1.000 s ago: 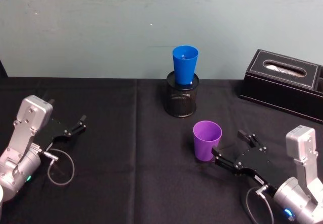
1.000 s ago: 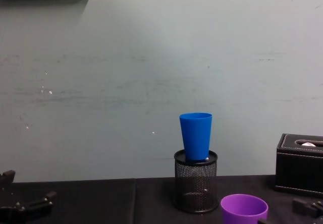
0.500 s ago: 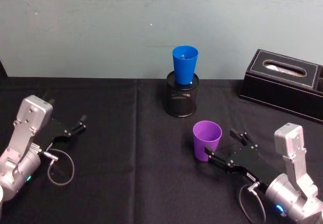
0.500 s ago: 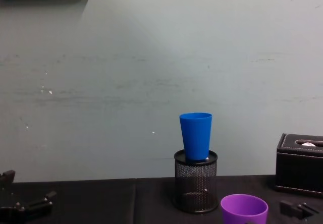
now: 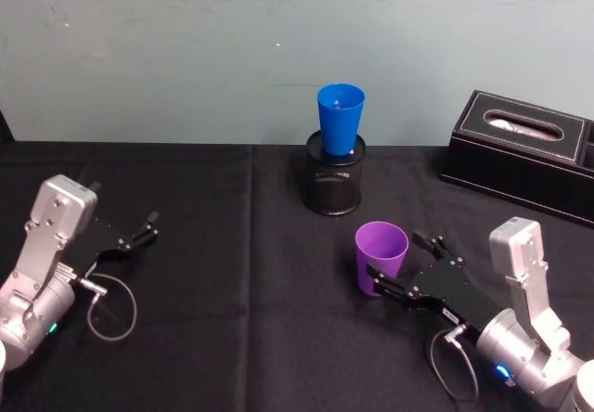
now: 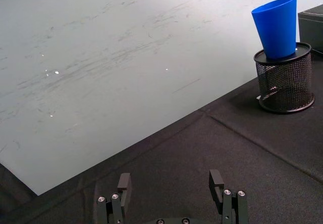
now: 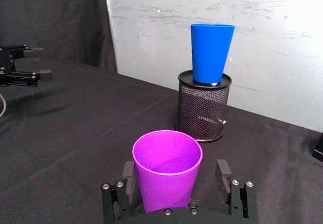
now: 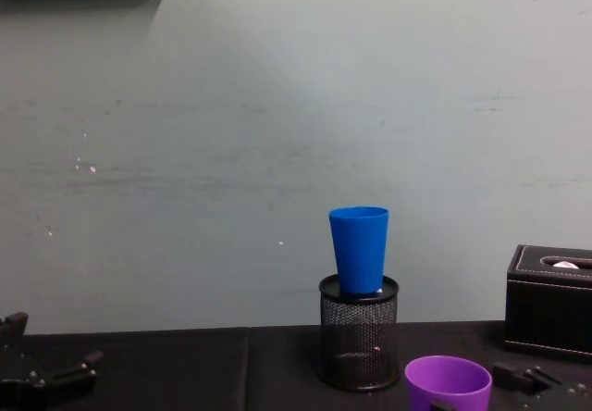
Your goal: Pick up one cup with a gripper and tap it against the other cup.
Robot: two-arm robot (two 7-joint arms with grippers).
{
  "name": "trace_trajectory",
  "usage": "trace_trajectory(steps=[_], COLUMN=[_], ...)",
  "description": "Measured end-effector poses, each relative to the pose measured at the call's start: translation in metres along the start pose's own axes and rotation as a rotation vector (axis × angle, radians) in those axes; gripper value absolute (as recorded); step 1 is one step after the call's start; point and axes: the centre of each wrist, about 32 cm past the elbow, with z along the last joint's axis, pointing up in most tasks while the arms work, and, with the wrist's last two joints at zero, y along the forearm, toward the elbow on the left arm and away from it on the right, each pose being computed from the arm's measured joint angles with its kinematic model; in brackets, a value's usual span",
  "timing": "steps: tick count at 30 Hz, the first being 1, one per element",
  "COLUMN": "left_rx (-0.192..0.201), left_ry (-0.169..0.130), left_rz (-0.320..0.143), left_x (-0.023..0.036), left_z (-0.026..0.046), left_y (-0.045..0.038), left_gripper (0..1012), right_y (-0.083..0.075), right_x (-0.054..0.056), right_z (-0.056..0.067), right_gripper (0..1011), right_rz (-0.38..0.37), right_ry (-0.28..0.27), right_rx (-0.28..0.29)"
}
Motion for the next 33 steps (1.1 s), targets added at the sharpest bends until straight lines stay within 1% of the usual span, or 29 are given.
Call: trace_trajectory(steps=[10,23,33], left_rx=[0.0,0.0,0.0], left_ry=[0.0,0.0,0.0], left_rz=[0.0,0.0,0.0], left_x=[0.0,0.0,0.0], left_z=[0.0,0.0,0.0], left_y=[0.0,0.0,0.0], left_gripper=[1012,1011,1012], right_y=[0.01,0.015,0.021], right_x=[0.0,0.0,0.0], right_z=[-0.002,-0.004,-0.005], right_gripper=[1000,1000,1000], right_rz=[0.009,0.034,0.035], right_ry=[0.012,0.017,0.015], right_rx=[-0.004,-0.002,0.0])
